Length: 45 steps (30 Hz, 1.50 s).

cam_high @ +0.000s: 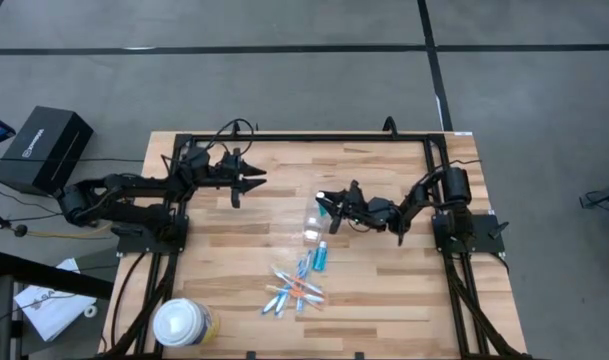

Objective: Pick & Place toothbrushing station
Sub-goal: Put the right mouthwash into the middle section of the transparent organizer, then put the mouthwash into the middle section of the transparent organizer

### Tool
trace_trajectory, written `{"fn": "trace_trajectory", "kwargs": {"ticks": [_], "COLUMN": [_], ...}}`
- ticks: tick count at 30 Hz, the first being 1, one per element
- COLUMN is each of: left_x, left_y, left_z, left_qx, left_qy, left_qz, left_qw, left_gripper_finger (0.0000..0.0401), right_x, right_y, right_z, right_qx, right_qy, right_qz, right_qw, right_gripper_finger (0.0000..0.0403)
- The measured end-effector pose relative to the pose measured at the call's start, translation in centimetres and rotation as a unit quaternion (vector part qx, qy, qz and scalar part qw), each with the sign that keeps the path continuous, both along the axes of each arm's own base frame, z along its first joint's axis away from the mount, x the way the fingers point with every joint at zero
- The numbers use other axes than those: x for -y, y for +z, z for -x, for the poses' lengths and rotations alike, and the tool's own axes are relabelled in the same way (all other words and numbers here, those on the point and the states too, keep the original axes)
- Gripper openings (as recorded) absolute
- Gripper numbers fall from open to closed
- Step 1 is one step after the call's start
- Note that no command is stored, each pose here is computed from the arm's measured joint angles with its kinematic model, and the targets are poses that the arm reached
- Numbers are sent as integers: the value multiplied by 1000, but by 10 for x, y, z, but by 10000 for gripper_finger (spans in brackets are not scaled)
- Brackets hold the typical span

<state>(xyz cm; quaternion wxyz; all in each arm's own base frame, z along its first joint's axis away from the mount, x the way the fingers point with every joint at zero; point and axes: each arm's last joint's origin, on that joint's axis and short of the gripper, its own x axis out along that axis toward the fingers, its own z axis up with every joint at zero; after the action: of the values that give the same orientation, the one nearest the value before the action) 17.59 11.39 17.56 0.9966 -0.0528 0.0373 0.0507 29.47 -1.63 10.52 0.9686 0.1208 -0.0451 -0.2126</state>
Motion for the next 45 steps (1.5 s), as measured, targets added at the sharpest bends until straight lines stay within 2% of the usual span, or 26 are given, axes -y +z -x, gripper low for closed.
{"fn": "trace_trajectory", "kwargs": {"ticks": [5,19,26,36,45], "left_x": [3,2,2,2,1], "left_y": [-7,-6,-6,-6,-4], "left_z": [4,4,4,4,3], "left_qx": [-10,-7,-7,-6,0], "left_qy": [1,5,5,5,4], "left_qz": [10,7,7,8,5], "left_qw": [1000,1000,1000,1000,1000], "left_gripper_finger": [126,126,126,126,126], "right_x": [-4,-4,-4,-4,-1], "right_y": [-2,-2,-2,-2,2], "right_z": [3,3,3,3,3], "right_qx": [-4,-7,-8,-9,0], "right_qy": [8,7,7,8,2], "right_qz": [-5,2,2,3,5], "right_qw": [1000,1000,1000,1000,1000], "right_gripper_finger": [83,85,131,60,50]}}
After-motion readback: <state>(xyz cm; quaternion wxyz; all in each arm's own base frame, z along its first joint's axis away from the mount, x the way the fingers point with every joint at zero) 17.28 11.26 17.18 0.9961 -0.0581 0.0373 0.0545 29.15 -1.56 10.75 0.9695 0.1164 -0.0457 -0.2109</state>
